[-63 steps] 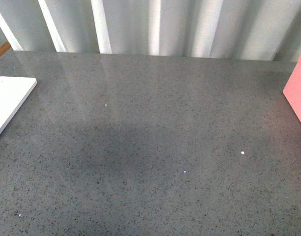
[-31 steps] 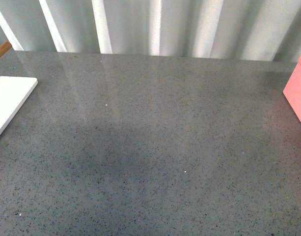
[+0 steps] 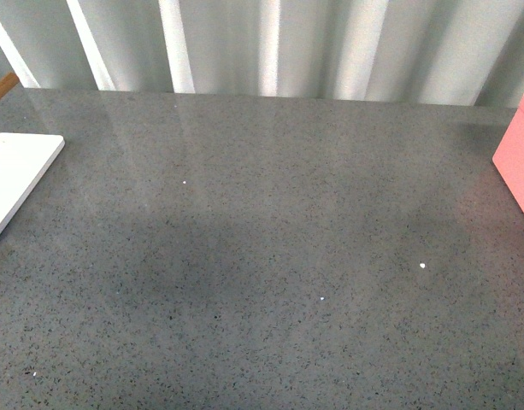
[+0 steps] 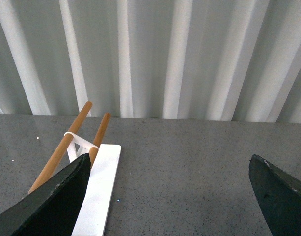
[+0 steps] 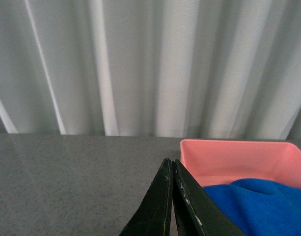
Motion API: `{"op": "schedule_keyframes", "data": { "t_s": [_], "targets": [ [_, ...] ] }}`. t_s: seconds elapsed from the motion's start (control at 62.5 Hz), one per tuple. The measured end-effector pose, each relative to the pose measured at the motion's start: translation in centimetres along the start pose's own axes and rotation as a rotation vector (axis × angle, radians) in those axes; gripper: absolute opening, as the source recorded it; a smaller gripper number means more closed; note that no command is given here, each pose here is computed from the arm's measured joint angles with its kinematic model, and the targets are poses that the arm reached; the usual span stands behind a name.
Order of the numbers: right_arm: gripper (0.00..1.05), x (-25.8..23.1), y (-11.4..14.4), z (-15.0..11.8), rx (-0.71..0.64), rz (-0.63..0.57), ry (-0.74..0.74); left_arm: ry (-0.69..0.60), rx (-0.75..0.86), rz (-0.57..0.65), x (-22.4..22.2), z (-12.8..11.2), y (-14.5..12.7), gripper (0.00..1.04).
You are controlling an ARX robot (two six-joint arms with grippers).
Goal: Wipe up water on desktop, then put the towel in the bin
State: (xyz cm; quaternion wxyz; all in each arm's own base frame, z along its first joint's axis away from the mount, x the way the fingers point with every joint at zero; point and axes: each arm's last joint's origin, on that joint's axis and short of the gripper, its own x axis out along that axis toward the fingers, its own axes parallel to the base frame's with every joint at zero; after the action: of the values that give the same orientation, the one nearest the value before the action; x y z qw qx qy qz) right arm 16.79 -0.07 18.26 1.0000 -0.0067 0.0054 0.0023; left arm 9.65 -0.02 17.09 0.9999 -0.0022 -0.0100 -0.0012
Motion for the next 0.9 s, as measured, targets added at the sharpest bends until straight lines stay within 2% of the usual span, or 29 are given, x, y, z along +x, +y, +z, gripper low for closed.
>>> {"op": "schedule_keyframes", "data": {
  "t_s": [0.432, 0.896],
  "targets": [
    [0.03, -2.8, 0.1, -1.5, 0.000, 0.001, -0.014, 0.000, 0.000, 0.000, 0.0, 0.0, 0.0, 0.98],
    [0.03, -4.8, 0.1, -1.0, 0.001, -0.002, -0.033, 0.000, 0.000, 0.000, 0.0, 0.0, 0.0, 0.98]
  ]
}}
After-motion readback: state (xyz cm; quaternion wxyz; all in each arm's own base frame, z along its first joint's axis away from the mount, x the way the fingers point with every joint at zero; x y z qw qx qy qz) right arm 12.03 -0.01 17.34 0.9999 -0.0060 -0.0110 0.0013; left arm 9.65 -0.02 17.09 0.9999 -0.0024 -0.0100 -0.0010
